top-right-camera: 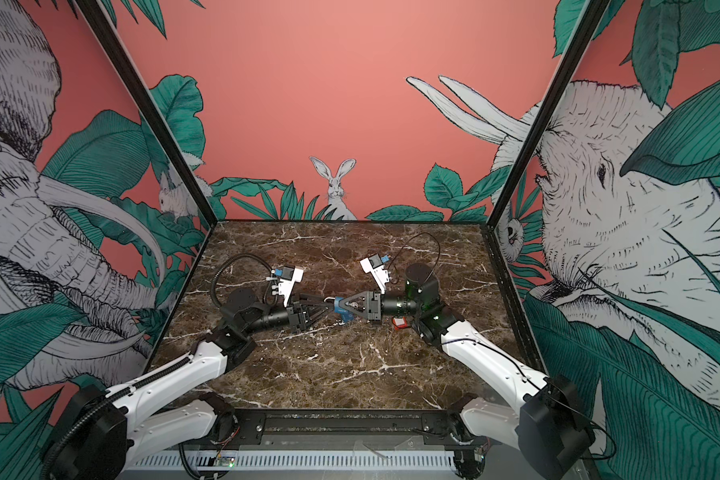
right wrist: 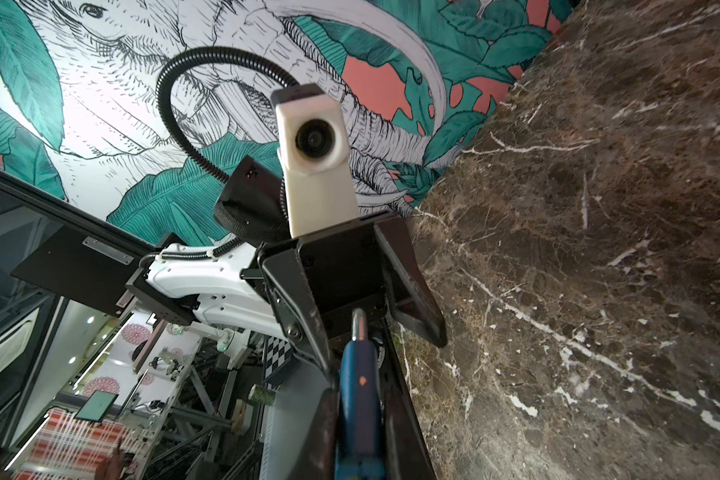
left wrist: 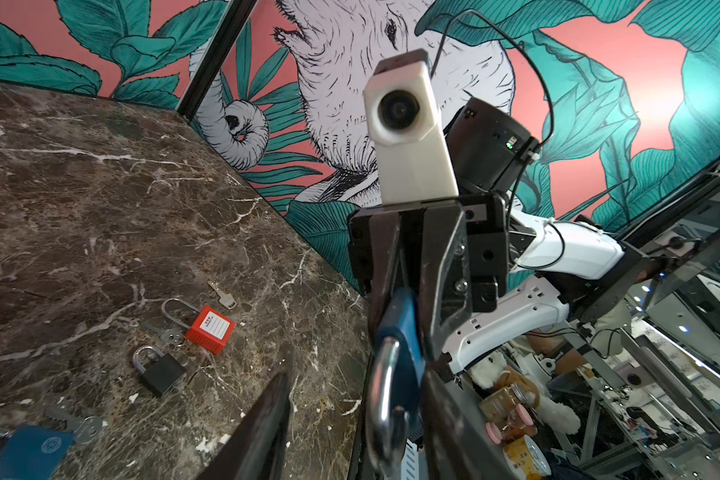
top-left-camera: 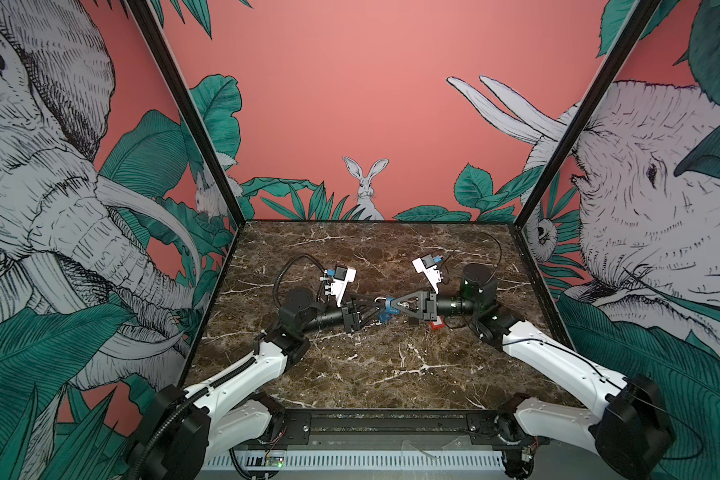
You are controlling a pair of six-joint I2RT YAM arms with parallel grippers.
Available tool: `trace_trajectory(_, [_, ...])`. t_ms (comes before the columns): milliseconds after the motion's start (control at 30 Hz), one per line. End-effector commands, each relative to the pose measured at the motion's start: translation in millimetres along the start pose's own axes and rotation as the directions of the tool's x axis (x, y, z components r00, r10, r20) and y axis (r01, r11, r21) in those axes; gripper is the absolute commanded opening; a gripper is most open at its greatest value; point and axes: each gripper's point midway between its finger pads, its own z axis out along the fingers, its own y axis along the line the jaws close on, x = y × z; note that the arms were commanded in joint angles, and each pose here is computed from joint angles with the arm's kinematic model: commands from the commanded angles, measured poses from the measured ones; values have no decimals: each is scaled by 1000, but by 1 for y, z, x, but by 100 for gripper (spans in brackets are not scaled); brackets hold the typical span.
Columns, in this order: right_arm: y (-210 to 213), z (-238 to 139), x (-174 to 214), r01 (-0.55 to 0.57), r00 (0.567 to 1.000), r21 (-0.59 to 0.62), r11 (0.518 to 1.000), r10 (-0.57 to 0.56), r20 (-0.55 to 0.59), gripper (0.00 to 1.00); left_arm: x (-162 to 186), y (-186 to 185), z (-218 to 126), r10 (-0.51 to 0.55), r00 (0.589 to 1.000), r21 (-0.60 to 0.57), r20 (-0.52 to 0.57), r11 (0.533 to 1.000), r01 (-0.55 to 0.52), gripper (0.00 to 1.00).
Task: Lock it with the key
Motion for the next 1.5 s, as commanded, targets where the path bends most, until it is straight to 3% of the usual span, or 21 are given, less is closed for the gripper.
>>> trace_trajectory(0, [13, -1, -1, 60, 998, -57, 997, -61, -17, 0, -19, -25, 1, 55, 998, 93, 36, 994, -58, 51])
trace_trajectory(300, [7, 4, -9, 67, 998, -47, 997, -67, -1, 0, -16, -31, 4, 39, 999, 147, 1, 988, -39, 41])
trace_trajectory(700, [5, -1, -18, 90, 995, -16, 996, -89, 36, 0, -11, -27, 3, 30, 1000, 136, -9, 990, -28, 28])
trace_trajectory(900, [7, -4, -20, 109, 993, -11, 994, -109, 48, 0, -11, -25, 5, 21, 1000, 136, -15, 991, -18, 28])
trace_trajectory(1067, [8, -5, -20, 117, 992, -10, 993, -116, 51, 0, -11, -24, 6, 14, 1000, 140, -16, 990, -11, 34])
trace_trajectory(1467, [5, -4, -20, 119, 992, -8, 993, -118, 51, 0, -11, -24, 8, 6, 1000, 148, -20, 989, -3, 28])
